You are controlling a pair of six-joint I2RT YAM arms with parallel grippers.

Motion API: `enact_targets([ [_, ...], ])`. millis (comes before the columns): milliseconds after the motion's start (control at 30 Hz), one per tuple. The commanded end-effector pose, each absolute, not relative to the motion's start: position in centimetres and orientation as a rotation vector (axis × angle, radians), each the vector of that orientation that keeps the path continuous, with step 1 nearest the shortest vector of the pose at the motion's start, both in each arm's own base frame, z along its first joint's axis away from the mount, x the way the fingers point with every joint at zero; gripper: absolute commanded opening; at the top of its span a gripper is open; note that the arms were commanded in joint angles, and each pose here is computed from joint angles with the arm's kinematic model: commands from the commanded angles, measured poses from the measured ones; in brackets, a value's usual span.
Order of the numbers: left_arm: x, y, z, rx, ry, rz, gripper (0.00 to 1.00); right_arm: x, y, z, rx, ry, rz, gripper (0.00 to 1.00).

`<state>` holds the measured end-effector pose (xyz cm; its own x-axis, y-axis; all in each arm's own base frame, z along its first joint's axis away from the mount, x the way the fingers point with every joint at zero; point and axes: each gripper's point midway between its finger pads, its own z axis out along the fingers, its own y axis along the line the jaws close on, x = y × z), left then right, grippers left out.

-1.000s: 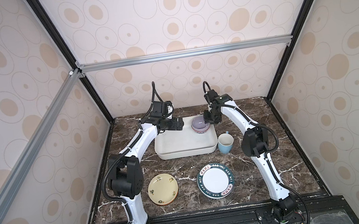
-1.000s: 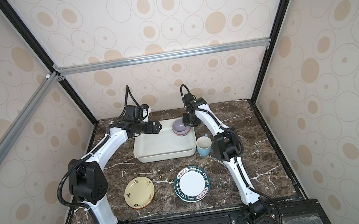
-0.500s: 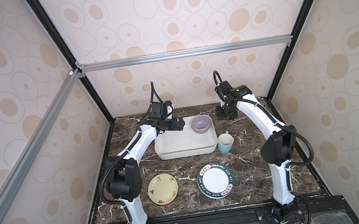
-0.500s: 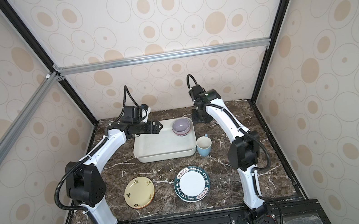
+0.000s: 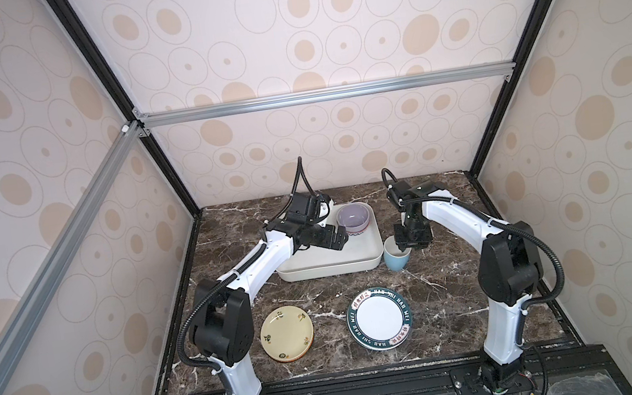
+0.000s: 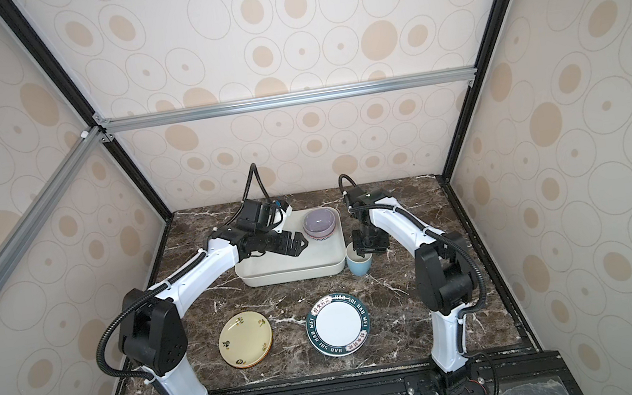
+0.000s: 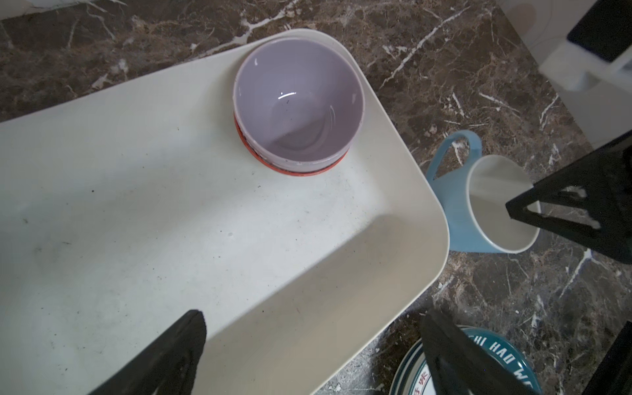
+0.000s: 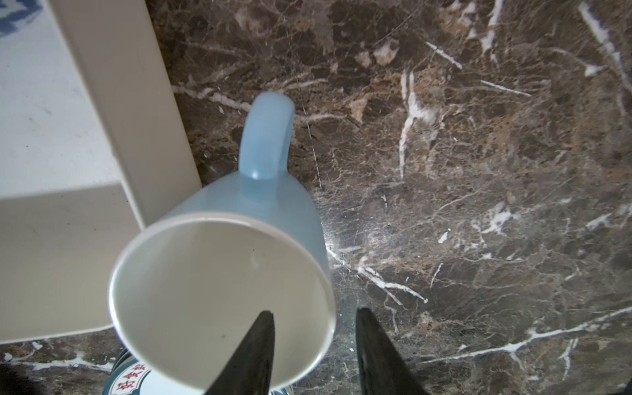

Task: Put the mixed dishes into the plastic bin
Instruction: 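Move the right gripper toward the light-blue mug while the left holds the bin, then grasp the light-blue mug rim with the right gripper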

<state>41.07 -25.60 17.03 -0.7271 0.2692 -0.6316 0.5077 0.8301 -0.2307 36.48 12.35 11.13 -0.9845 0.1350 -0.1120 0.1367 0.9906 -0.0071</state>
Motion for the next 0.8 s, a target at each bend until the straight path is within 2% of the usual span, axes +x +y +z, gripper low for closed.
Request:
enact_targets([
  [0, 40.7, -24.8, 19.1, 0.574, 2.358, -0.5, 0.99, 37.2, 12.3, 10.9, 0.269, 2.995, 0.02, 0.4],
  [67, 40.6, -24.7, 19.3, 0.561, 2.353, -0.5, 0.99, 37.4, 12.2, 10.1, 0.294, 3.005, 0.037, 0.37],
  [200, 40.2, -24.1, 19.5, 0.528, 2.355, -0.486, 0.99, 37.5, 11.7, 9.0, 0.321, 3.033, 0.036, 0.21],
  [400, 40.0, -22.7, 19.6, 0.511, 2.355, -0.401, 0.99, 37.3, 11.0, 9.3, 0.31, 3.036, 0.018, 0.07],
  [567, 40.6, -22.7, 19.9, 0.494, 2.352, -0.385, 0.99, 37.3, 10.4, 10.5, 0.314, 3.02, 0.013, 0.01],
  [767, 41.7, -23.2, 20.8, 0.484, 2.336, -0.392, 0.99, 37.6, 9.9, 13.6, 0.295, 2.972, -0.01, 0.0],
])
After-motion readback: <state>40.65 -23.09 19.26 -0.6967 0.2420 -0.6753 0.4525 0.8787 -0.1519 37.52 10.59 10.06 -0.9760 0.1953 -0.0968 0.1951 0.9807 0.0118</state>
